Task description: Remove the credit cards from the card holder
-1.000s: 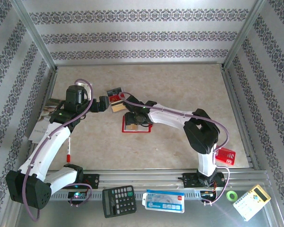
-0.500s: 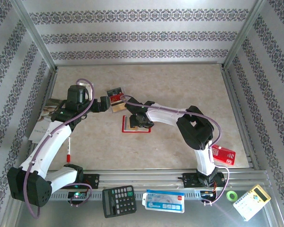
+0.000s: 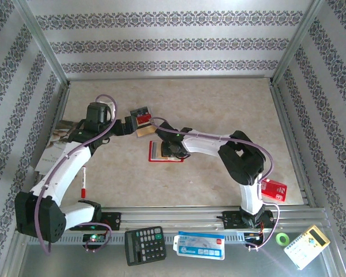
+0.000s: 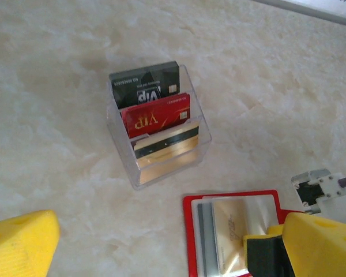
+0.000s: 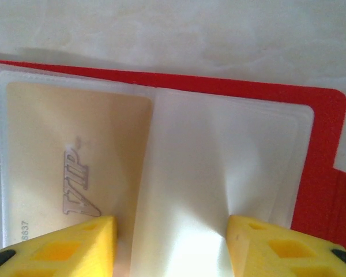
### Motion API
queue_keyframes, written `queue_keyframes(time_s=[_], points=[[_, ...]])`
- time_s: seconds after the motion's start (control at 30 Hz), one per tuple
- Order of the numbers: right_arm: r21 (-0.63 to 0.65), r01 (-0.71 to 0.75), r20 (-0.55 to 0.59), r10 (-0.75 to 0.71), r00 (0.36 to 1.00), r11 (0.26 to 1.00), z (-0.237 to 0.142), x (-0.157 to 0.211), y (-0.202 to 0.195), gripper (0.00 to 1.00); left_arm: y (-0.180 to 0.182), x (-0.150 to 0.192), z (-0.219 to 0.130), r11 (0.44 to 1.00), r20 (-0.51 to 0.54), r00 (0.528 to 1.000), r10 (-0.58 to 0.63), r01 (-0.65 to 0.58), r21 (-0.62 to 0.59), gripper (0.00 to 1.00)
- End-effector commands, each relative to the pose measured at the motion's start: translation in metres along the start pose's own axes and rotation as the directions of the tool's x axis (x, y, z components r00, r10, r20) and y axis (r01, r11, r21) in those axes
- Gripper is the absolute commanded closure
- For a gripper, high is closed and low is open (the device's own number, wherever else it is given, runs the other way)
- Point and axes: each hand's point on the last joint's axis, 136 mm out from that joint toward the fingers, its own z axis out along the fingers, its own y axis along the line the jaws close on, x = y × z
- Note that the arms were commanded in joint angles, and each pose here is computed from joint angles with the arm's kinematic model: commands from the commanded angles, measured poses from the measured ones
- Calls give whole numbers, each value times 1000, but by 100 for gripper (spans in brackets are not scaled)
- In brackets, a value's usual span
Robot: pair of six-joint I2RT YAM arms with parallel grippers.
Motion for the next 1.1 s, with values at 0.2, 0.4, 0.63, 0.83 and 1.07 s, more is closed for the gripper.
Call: queue_keyframes(time_s=[0.2,0.4,0.63,0.83,1.07], points=[[46,-45,-81,48,996,998,15,26,-35,50,-23,29,35,975,-204,973,-107,143,168,17],[34,-49,-85,52,995,998,18,27,-31,50,-34,54,52,953,-311,937,-157,226,199,30],[38,-56,-88,59,994,998,20,28,-33,52,-53,79,78,920,-436,881,-182,309,240,43],[46,-66,-88,70,994,997,21,30,-36,53,-57,105,100,948,-483,860,-163,272,165,57],[46,-62,-87,66,994,997,21,30,-35,53,-57,129,117,954,-522,836,-170,272,123,68]])
